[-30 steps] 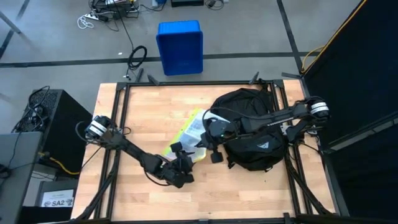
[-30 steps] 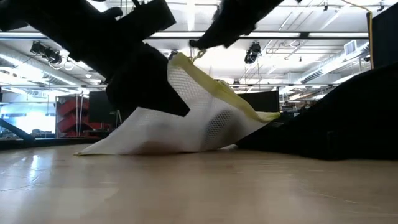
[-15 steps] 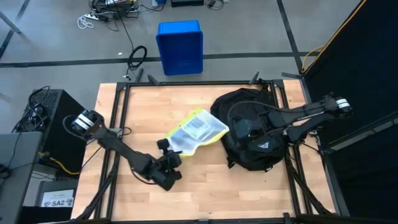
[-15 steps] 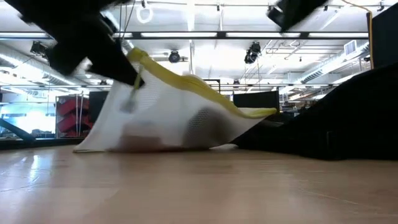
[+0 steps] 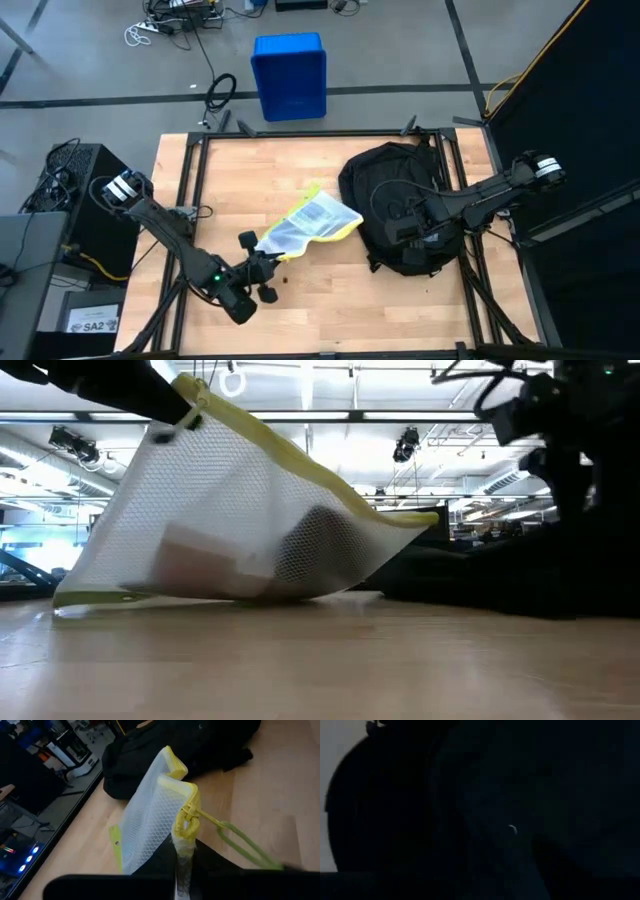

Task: Unpack backpack
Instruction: Put the white zip bag into the black backpack

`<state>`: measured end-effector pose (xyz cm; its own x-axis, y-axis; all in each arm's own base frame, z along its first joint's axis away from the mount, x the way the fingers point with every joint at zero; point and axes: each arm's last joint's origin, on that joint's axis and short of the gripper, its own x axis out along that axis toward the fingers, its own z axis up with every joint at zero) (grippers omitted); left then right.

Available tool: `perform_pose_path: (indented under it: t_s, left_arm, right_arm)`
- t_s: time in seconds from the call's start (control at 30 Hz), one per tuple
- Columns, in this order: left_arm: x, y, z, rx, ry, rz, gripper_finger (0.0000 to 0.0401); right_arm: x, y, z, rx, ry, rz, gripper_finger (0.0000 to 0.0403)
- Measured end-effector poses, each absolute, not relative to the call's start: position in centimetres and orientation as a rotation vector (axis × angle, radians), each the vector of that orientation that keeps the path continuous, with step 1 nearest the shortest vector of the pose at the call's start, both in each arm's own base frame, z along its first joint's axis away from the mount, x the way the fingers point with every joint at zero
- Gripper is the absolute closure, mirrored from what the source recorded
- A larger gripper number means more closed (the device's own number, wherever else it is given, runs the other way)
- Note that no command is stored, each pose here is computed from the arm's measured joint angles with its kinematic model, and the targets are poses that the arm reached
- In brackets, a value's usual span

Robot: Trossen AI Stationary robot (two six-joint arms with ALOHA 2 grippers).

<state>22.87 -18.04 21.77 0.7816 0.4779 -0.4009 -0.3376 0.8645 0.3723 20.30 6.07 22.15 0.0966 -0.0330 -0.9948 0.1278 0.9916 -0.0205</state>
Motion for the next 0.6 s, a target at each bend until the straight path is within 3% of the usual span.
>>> perform_pose_path:
  t_s: [0.17,0.43,0.6]
  left_arm:
    - [22.9,-18.0,21.8,0.287,0.506,0.449,0.0401]
    - [22.9,-18.0,21.8,0.288,0.506,0.451,0.0401]
    - [22.9,-18.0,21.7,0.261,0.518,0.438,0.0401]
  right_arm:
    - [20.1,6.1,22.4,0.093,1.497,-0.113,0.0158]
    - [21.7,6.4,25.5,0.062,1.349,-0.071,0.0184]
    - [21.2,7.1,25.7,0.087,1.400,-0.034,0.0189]
